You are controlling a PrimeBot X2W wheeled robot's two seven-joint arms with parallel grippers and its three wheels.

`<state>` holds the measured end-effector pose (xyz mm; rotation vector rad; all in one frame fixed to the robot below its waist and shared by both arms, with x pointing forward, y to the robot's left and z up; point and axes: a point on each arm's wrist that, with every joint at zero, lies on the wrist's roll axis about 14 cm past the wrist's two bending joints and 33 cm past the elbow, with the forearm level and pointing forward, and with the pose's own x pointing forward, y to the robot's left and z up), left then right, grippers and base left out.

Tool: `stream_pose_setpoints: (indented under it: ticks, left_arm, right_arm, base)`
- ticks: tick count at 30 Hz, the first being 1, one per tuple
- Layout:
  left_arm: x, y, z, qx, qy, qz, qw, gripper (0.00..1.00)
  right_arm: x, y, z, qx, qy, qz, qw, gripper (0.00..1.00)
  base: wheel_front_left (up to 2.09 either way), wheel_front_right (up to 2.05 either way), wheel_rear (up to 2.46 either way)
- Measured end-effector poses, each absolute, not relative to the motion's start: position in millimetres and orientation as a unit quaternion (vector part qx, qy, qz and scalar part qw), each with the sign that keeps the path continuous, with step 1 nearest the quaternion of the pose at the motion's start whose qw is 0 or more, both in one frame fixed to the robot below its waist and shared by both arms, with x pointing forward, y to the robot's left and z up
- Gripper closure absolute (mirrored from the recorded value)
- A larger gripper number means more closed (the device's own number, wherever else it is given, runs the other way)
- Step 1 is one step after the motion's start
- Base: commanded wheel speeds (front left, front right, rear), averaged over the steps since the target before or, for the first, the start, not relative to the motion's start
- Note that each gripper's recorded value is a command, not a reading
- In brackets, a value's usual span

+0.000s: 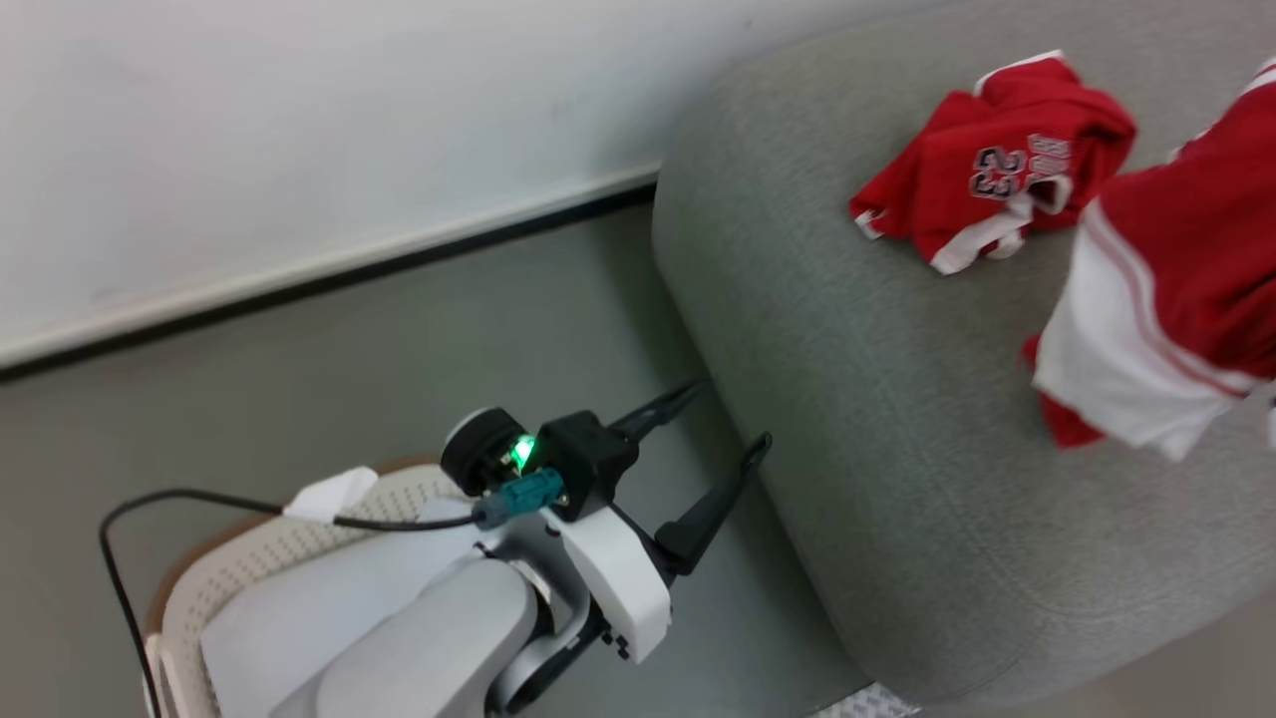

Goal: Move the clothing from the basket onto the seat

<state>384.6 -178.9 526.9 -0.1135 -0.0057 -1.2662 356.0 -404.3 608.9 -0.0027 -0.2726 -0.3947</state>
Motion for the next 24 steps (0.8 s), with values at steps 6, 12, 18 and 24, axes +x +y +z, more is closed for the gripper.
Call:
stream_pose_setpoints:
  ticks: [6,12,18,24]
  left_arm:
    - [416.8,-159.4,504.5,-0.054,0.017,-0.568,0.821,0.00]
    - [445.5,-134.3,478.9,-0.055,0.038,-0.537,0.841,0.00]
    - [466.8,-108.2,448.6,-0.051,0.066,-0.507,0.858,0.00]
    - [478.6,-88.1,427.5,-0.050,0.085,-0.482,0.871,0.00]
  right_arm:
    - [392.9,-434.9,613.7,-0.024,-0.130,-0.218,0.967,1.00]
    - [429.7,-458.1,587.8,-0.030,-0.091,-0.240,0.966,1.00]
    - [461.2,-465.4,526.2,-0.041,0.005,-0.243,0.969,1.00]
    - [473.9,-454.3,438.2,-0.017,0.166,-0.233,0.958,1.00]
  base:
    - [0.00,0.00,0.00]
    - [0.00,0.00,0.00]
    - [0.00,0.00,0.00]
    - [0.00,0.00,0.00]
